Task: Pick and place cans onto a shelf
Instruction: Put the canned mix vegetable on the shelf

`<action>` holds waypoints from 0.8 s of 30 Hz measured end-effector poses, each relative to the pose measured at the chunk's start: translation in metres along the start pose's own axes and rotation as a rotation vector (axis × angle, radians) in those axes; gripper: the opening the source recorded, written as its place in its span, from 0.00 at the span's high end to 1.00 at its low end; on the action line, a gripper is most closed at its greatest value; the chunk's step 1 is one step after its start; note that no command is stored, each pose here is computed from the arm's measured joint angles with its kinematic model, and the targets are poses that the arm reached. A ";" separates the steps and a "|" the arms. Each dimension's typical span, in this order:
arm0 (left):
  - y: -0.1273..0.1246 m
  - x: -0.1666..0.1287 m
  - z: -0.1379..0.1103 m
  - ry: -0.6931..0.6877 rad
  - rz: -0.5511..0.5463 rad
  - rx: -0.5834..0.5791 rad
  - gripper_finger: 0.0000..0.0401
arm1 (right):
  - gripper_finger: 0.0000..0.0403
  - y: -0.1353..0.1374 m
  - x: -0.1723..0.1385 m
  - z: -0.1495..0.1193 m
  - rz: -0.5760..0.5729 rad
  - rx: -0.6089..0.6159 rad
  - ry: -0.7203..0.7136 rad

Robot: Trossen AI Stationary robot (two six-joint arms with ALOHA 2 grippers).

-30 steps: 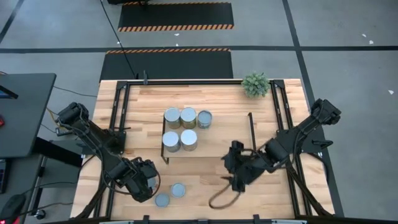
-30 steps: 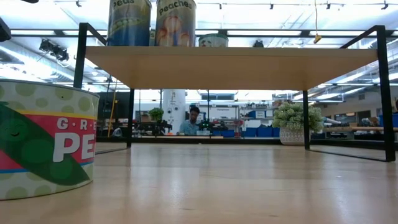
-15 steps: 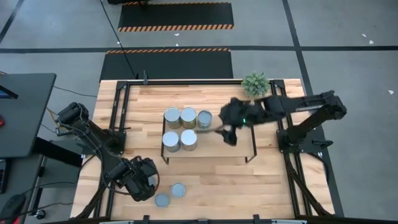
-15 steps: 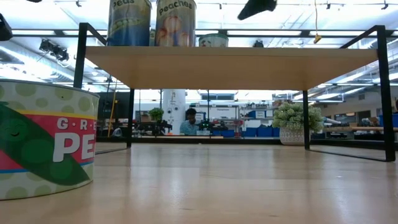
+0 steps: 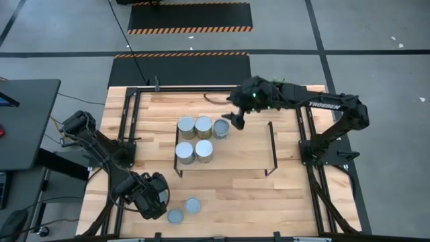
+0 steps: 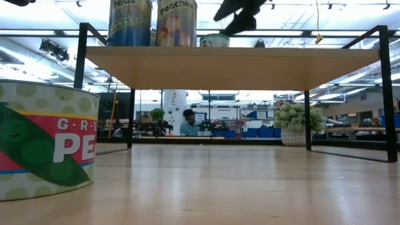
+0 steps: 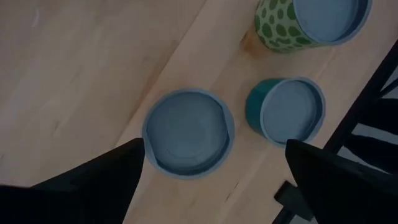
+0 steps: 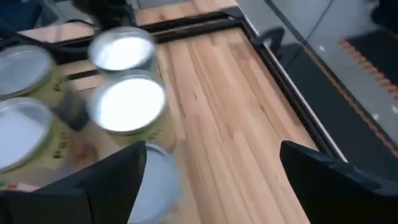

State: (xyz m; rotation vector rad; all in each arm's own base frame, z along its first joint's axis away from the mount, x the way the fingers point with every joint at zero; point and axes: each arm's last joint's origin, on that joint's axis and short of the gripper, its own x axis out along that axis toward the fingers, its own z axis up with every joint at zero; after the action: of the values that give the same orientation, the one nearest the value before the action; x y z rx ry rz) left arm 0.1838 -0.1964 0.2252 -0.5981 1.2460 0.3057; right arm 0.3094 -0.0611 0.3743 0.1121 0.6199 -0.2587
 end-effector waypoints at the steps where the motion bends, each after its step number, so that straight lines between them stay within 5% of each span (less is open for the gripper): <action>1: 0.000 0.000 0.000 0.000 0.000 -0.001 0.01 | 0.07 -0.005 0.001 -0.001 -0.001 0.011 0.011; 11: 0.000 0.000 0.001 -0.003 0.003 0.009 0.01 | 0.09 -0.029 0.042 -0.009 0.055 0.053 0.106; 24: 0.000 0.000 0.000 0.011 0.000 0.007 0.01 | 0.09 -0.033 0.042 -0.017 0.161 0.007 0.185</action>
State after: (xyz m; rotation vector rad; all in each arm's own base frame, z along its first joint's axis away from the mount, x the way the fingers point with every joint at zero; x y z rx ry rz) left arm 0.1839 -0.1960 0.2252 -0.5948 1.2574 0.2988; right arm 0.3236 -0.0982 0.3352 0.1933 0.7897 -0.0949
